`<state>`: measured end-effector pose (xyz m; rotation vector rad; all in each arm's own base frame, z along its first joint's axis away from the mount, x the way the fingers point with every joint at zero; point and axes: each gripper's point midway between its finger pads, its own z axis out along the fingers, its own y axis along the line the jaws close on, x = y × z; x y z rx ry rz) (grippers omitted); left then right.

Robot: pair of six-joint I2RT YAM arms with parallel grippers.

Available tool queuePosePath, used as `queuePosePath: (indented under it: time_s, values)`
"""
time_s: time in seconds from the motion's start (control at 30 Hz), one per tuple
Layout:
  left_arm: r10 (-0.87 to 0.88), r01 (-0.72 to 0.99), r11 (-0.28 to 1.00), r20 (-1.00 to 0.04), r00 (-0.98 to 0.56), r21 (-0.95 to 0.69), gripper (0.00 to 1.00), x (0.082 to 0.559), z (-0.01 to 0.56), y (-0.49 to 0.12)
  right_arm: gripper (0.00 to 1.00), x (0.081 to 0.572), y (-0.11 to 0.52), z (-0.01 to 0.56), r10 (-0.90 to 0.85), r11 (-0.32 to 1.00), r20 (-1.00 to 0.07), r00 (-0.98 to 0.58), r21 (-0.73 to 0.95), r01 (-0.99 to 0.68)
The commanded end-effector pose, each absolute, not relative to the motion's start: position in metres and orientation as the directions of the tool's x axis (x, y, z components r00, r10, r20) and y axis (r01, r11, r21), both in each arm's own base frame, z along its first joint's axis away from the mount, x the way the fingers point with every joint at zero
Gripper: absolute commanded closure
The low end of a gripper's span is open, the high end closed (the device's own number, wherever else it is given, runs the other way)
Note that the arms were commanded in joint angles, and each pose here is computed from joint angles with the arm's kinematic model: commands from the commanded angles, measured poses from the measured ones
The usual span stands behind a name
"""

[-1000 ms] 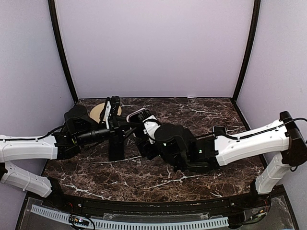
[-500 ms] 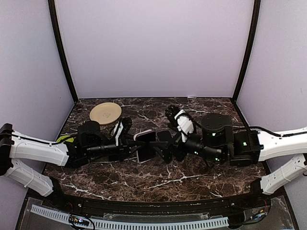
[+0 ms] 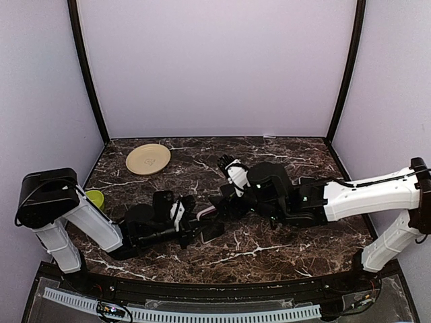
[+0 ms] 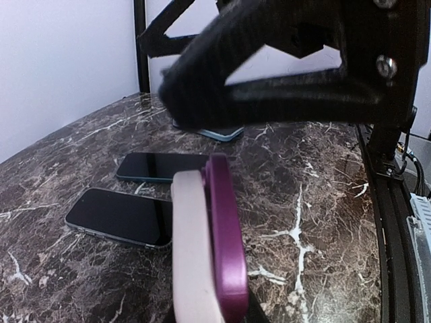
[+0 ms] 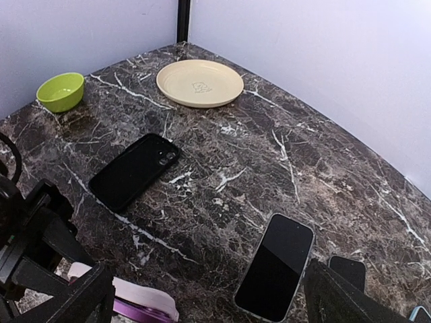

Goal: Put the phone into the phone case
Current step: Adjust the phone with the phone case at the center of the board.

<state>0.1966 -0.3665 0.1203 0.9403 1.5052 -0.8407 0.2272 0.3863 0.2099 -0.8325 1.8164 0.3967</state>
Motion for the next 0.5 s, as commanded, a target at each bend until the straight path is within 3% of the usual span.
queuePosePath:
  time_s: [0.0,0.23,0.47]
  values:
    - [-0.038,0.896,0.445,-0.999,0.025,0.006,1.0,0.197,0.158,-0.367,0.01,0.232,0.405,0.222,-0.296,0.684,-0.94,-0.167,-0.087,-0.724]
    - [-0.033,0.894,0.445,-0.999,-0.032,-0.043,0.99,0.194,0.14,-0.36,0.02,0.237,0.417,0.182,-0.361,0.656,-0.915,-0.178,-0.114,-0.746]
    - [0.024,0.89,0.455,-0.999,-0.035,-0.02,0.88,0.198,0.134,-0.364,0.01,0.238,0.412,0.15,-0.412,0.654,-0.887,-0.21,-0.128,-0.746]
